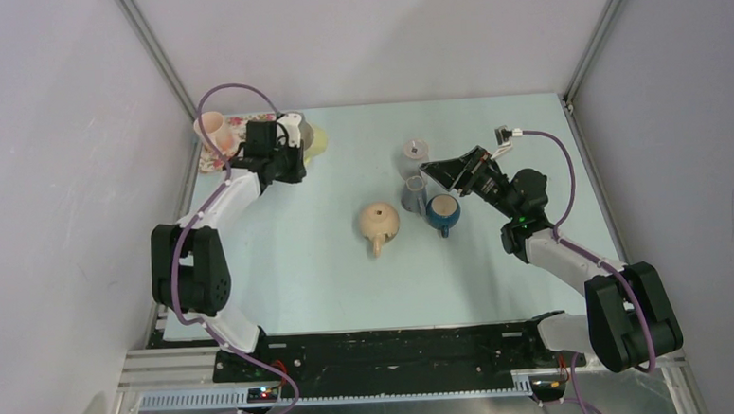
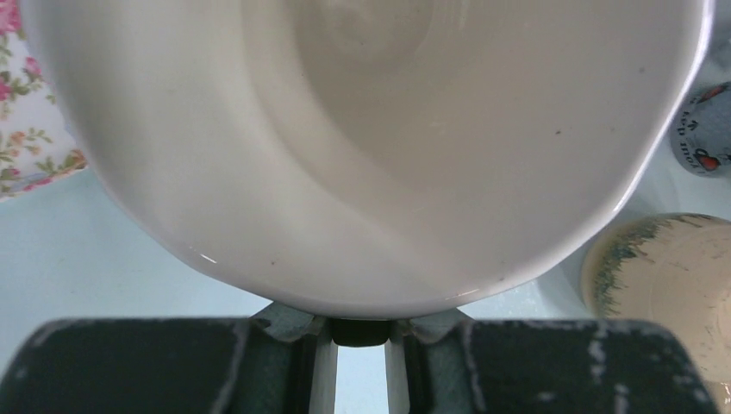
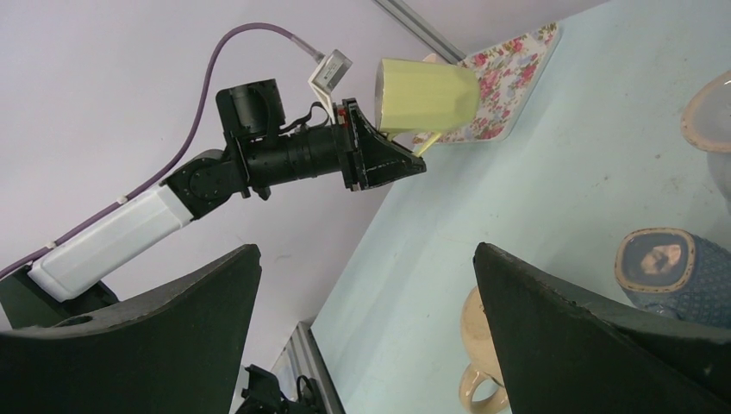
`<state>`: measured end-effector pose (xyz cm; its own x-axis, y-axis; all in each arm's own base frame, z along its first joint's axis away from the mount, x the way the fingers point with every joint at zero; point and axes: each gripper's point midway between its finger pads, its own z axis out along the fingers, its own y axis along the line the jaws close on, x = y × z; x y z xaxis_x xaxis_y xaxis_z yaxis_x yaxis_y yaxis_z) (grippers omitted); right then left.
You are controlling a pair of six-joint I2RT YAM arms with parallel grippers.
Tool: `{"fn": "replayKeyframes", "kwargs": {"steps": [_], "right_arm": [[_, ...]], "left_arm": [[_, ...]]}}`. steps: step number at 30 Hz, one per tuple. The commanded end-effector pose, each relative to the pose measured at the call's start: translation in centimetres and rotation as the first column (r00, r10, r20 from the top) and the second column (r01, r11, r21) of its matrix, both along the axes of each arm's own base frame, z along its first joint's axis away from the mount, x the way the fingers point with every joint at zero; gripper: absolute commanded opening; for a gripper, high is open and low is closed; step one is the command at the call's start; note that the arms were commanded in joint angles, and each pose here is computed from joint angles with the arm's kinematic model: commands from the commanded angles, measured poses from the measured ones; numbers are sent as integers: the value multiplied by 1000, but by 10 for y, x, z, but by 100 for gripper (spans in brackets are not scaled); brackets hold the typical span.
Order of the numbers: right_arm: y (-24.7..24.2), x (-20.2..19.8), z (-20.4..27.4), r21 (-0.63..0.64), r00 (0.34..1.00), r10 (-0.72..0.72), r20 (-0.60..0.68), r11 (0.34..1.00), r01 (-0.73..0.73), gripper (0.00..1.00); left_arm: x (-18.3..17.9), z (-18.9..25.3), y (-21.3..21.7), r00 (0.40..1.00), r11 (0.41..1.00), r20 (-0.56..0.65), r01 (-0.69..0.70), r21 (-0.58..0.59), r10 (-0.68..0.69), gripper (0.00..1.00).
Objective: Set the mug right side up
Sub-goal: Place the cup on the tray.
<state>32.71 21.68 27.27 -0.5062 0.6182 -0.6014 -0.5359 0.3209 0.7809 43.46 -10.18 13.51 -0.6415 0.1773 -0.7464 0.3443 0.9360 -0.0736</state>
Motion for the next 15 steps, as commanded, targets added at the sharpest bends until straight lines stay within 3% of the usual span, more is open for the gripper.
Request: {"fn": "replayKeyframes", "kwargs": {"steps": [1, 5, 15], "right_arm": [[-6, 2, 24, 14, 997, -29, 78, 1000, 28, 100], [-8, 2, 25, 14, 996, -32, 78, 999, 31, 100], [-8, 3, 23, 12, 997, -34, 73, 999, 33, 100]], "left_arm": [[45, 70, 20, 971, 997, 226, -79, 17, 74, 0], [56, 71, 32, 976, 992, 178, -116, -53, 123, 0], [86, 55, 69, 968, 969, 65, -236, -71, 241, 0]]}}
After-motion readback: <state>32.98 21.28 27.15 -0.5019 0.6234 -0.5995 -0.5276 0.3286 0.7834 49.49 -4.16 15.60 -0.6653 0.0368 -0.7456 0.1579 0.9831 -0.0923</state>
